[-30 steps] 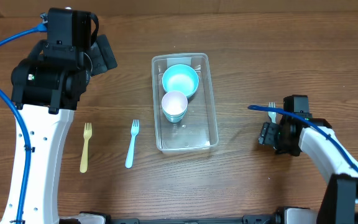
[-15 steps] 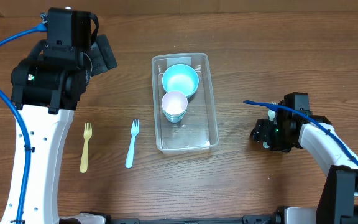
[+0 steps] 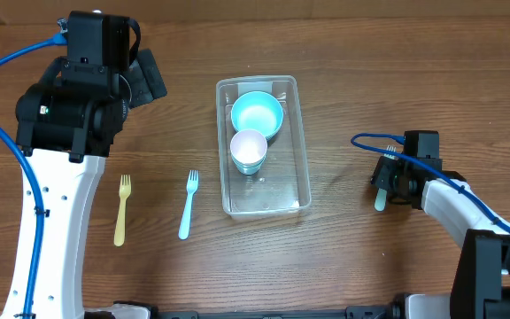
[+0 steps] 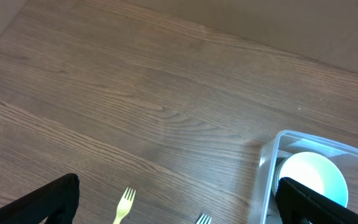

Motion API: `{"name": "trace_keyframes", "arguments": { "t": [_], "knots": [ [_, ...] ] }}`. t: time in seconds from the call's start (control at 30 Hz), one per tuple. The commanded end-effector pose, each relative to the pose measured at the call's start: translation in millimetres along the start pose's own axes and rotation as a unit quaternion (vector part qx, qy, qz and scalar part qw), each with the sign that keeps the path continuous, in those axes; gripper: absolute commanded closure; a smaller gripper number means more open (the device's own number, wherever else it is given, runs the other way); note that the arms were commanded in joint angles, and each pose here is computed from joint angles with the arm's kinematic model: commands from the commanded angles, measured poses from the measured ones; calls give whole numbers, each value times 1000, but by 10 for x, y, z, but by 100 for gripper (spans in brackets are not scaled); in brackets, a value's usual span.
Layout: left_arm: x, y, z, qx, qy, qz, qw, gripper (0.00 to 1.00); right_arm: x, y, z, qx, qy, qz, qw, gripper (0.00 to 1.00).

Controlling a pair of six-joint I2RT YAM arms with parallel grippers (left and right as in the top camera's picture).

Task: Pack container
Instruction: 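Move the right gripper to the light-blue fork and grasp it, then carry the light-blue fork into the container and release it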

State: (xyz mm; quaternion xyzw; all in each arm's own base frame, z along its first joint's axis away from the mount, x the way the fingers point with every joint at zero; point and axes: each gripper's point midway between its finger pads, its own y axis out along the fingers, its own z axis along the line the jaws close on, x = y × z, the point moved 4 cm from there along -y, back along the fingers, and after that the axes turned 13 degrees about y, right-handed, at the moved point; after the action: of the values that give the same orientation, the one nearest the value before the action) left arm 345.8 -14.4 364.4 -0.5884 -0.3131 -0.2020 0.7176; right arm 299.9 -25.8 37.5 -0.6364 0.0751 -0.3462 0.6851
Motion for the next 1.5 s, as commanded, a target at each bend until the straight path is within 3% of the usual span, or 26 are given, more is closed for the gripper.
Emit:
{"name": "trace_keyframes", "arguments": {
  "t": [0.0,0.17,0.37,0.67,1.03,1.27,1.47],
  "knots": [
    [16,-1,16,1,-9,-2,1000,0,-244,115,-138,-21,11,39,999,49],
    [16,-1,16,1,-9,-2,1000,0,-298,170,-156,-43,-3,39,998,56],
    [16,-1,16,1,-9,-2,1000,0,-389,153,51,-83,-77,-3,994,58],
    [16,-1,16,1,-9,-2,1000,0,-414,140,-23,-105,-19,-5,994,62],
    [16,-1,16,1,-9,-2,1000,0,-311,58,-21,-129,-24,-11,991,84],
    [16,-1,16,1,-9,-2,1000,0,-250,19,22,-127,-23,-16,992,84],
    [16,-1,16,1,-9,-2,1000,0,96,-315,253,-114,-19,-43,992,85]
  ]
}}
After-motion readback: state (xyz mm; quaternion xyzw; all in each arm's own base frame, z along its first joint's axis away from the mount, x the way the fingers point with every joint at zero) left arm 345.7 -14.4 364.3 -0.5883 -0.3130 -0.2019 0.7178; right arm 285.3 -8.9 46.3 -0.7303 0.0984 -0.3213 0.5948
